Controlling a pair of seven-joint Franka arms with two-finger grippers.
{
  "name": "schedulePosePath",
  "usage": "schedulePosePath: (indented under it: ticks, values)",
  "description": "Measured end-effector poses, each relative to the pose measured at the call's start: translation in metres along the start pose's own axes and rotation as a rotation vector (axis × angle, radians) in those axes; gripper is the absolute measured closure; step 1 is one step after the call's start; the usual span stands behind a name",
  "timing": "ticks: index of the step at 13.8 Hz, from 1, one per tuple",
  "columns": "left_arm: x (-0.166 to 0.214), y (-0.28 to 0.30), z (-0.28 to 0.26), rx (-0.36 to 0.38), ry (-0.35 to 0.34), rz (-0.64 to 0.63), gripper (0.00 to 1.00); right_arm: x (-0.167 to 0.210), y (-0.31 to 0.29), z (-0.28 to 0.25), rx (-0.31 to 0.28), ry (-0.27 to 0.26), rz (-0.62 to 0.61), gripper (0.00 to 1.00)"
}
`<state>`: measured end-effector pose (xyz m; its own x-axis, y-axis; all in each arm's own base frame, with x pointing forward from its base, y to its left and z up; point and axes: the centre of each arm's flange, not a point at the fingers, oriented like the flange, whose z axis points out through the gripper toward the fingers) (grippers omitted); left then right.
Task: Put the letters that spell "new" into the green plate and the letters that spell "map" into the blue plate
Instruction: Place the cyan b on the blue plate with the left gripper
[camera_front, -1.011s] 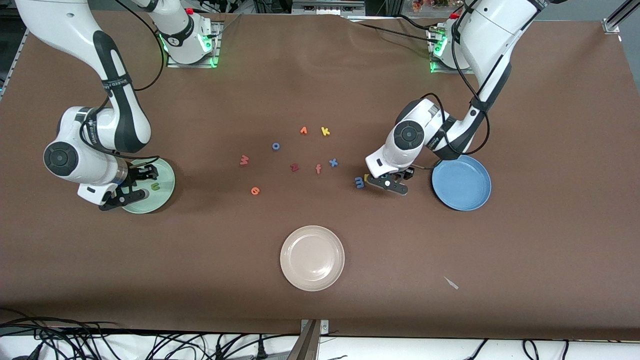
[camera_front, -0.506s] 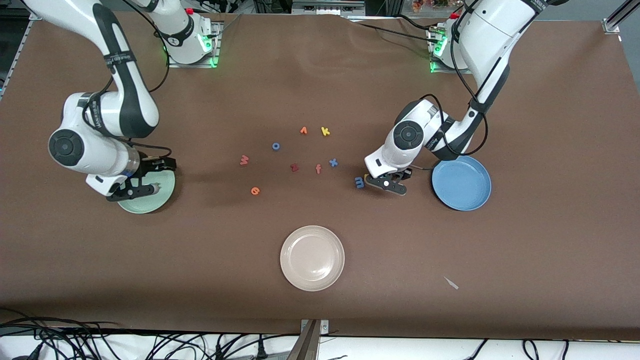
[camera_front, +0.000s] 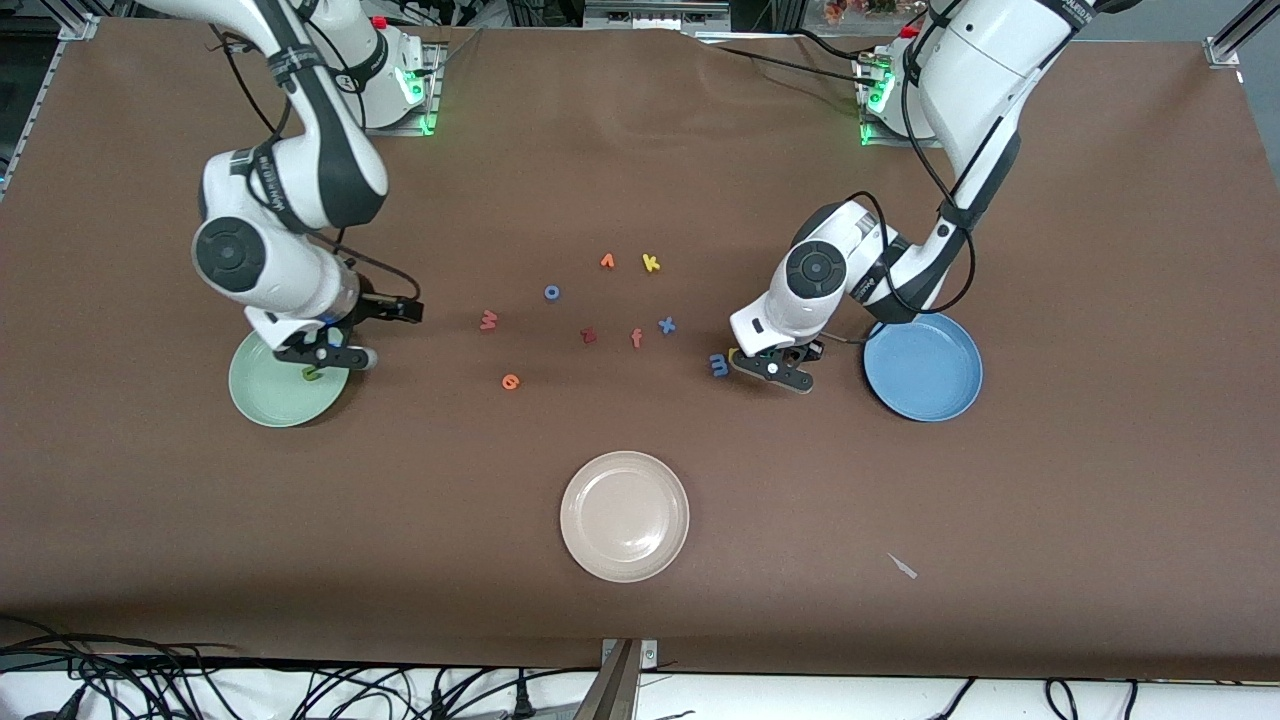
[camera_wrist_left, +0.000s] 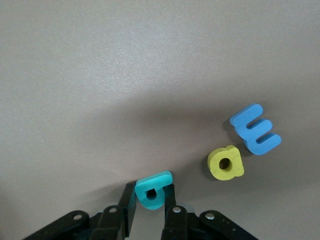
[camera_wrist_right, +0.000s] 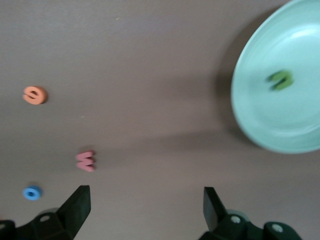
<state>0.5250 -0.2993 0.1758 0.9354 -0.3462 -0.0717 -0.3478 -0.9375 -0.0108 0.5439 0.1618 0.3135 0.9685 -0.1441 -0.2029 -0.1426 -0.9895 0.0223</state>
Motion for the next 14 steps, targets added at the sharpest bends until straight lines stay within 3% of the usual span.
schedulePosePath:
  ticks: [6,9,14]
  values:
    - [0.012,-0.031,-0.046,0.060,-0.034,0.033,0.73,-0.044,-0.067,0.028,0.049,0.063,0.207,0.00]
    - [0.015,-0.100,-0.076,0.077,-0.044,0.075,0.73,-0.060,-0.074,0.053,0.078,0.095,0.242,0.00]
    - [-0.005,-0.212,-0.064,0.049,-0.097,0.120,0.73,-0.065,-0.080,0.078,0.105,0.119,0.236,0.00]
